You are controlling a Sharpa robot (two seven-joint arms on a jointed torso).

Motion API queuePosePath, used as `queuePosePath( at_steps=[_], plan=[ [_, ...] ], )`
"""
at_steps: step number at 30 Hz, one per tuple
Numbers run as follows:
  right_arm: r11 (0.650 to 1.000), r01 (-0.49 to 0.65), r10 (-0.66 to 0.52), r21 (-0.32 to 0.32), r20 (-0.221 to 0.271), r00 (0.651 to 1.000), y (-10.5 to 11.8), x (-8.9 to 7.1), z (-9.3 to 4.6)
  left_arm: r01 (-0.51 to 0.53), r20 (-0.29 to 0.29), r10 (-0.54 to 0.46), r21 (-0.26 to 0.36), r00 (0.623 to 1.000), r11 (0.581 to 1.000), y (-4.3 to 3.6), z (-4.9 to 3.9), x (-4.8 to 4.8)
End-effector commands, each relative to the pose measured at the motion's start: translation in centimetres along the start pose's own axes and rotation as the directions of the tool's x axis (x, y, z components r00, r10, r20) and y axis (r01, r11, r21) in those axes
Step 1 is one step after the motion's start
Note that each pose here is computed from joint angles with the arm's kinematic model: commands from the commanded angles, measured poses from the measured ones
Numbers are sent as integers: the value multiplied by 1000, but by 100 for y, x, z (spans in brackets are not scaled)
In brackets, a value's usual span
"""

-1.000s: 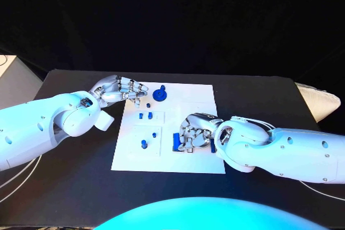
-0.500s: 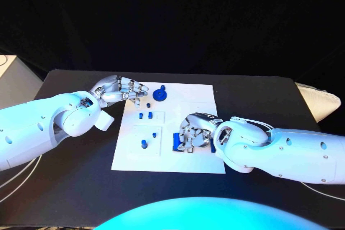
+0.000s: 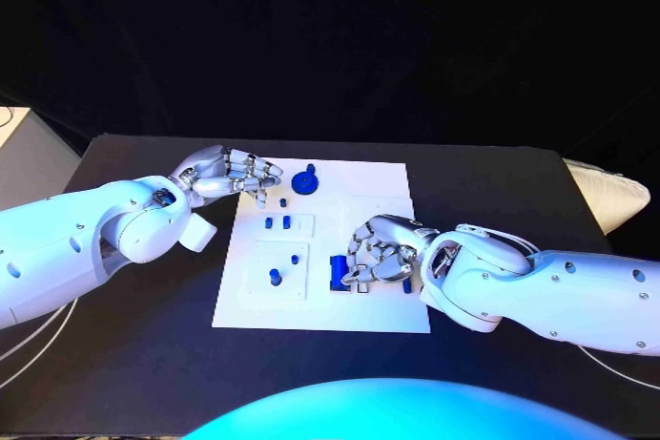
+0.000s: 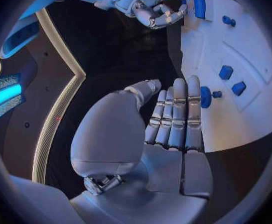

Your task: Assemble the parts on the task board

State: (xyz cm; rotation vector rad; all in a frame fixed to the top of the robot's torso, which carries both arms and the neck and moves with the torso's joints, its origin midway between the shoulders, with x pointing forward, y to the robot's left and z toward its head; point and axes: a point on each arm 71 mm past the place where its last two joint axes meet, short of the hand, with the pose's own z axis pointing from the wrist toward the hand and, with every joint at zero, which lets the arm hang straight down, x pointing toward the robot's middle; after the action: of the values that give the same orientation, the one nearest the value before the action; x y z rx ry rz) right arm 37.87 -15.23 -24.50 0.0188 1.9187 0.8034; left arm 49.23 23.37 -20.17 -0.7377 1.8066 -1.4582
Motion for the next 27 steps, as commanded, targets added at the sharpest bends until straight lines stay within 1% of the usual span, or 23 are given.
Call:
queuePosePath(
  at_steps=[1, 4, 6, 7, 10, 13, 16, 23, 27],
  plan=[
    [984, -160, 165, -79, 62, 984, 33, -66, -60, 11, -15, -11, 6, 1000, 1000, -10, 5, 17],
    [974, -218, 222, -65, 71, 972, -33, -116, -129, 10, -14, -10, 6, 1000, 1000, -9, 7, 16],
    [972, -233, 235, -36, 71, 969, -121, -161, -181, 10, -14, -10, 6, 1000, 1000, -10, 8, 17],
    [973, -232, 232, -5, 63, 971, -203, -192, -220, 10, -14, -10, 6, 1000, 1000, -10, 10, 19],
    [978, -198, 196, 64, 40, 980, -391, -252, -309, 10, -14, -10, 7, 1000, 1000, -11, 12, 22],
    [983, -149, 148, 106, 12, 989, -521, -286, -398, 10, -14, -10, 8, 1000, 1000, -12, 11, 22],
    [983, -107, 109, 147, -7, 994, -623, -309, -488, 9, -9, -9, 13, 1000, 1000, -16, 6, 16],
    [972, -23, 29, 233, -23, 999, -783, -341, -639, 7, 1, -7, 30, 1000, 1000, -30, -19, 2],
    [965, 7, 1, 261, -29, 1000, -822, -338, -675, 6, 4, -7, 33, 1000, 999, -31, -30, -5]
  ],
)
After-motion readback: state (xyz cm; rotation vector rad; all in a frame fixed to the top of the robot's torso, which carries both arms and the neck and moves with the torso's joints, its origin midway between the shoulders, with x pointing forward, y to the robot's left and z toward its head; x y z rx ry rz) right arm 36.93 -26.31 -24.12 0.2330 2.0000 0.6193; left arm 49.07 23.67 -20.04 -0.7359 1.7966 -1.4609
